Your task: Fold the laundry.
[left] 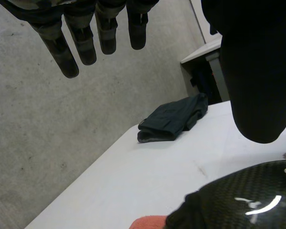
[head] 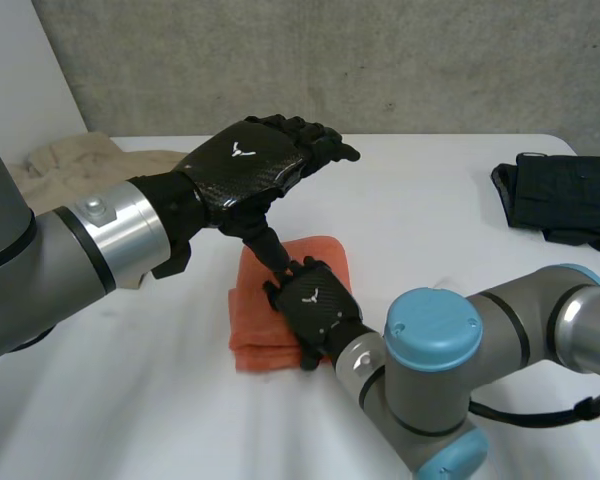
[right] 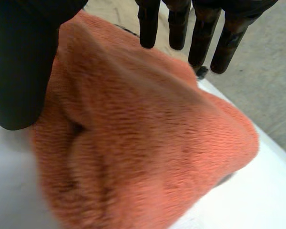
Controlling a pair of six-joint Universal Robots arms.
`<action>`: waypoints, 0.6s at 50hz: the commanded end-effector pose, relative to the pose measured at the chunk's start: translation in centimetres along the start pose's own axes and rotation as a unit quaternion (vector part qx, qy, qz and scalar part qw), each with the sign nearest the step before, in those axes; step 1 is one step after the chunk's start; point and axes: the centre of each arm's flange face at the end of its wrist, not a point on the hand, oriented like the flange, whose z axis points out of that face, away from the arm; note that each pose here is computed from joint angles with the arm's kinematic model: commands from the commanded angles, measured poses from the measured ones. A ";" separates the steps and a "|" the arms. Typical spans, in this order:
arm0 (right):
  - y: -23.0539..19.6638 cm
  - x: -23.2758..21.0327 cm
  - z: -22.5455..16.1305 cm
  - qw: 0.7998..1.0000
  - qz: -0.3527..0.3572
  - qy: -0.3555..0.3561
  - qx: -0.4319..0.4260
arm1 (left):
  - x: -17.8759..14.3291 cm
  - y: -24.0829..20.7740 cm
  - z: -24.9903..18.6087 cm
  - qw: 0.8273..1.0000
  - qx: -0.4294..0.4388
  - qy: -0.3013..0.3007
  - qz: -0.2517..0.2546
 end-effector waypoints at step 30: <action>0.8 0.6 1.1 0.998 0.025 -0.010 -0.063 | 0.3 0.5 0.1 1.000 -0.006 0.001 -0.004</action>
